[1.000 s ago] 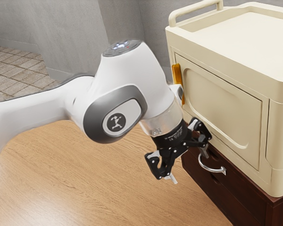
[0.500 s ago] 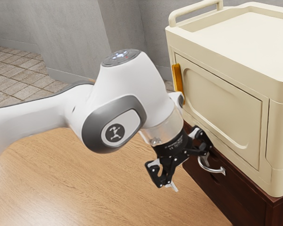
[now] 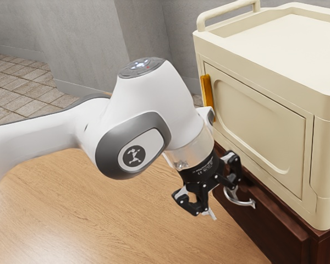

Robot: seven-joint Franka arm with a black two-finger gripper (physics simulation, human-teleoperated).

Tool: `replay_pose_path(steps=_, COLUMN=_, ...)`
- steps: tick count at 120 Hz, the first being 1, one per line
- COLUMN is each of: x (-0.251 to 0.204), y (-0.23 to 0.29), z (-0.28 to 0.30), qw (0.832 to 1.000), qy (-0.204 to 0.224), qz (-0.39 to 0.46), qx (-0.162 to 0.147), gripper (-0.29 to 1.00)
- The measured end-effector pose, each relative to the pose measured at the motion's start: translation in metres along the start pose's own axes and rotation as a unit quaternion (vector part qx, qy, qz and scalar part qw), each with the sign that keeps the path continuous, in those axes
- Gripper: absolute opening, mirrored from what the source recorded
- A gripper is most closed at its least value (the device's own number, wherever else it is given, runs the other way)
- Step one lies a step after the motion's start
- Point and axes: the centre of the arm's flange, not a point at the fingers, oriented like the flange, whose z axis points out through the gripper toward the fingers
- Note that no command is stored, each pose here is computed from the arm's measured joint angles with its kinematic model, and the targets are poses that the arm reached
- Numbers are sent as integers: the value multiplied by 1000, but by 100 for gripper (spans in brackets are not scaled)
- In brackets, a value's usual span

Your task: Pull the drawer handle with one arm to open the drawer

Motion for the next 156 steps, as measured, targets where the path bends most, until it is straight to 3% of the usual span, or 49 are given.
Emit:
replay_pose_path(steps=45, x=2, y=-11, z=-7, qw=1000, qy=8, qz=1, qx=0, gripper=24)
replay_pose_path(steps=156, x=6, y=-67, z=-18, qw=1000, qy=18, qz=3, qx=8, gripper=22)
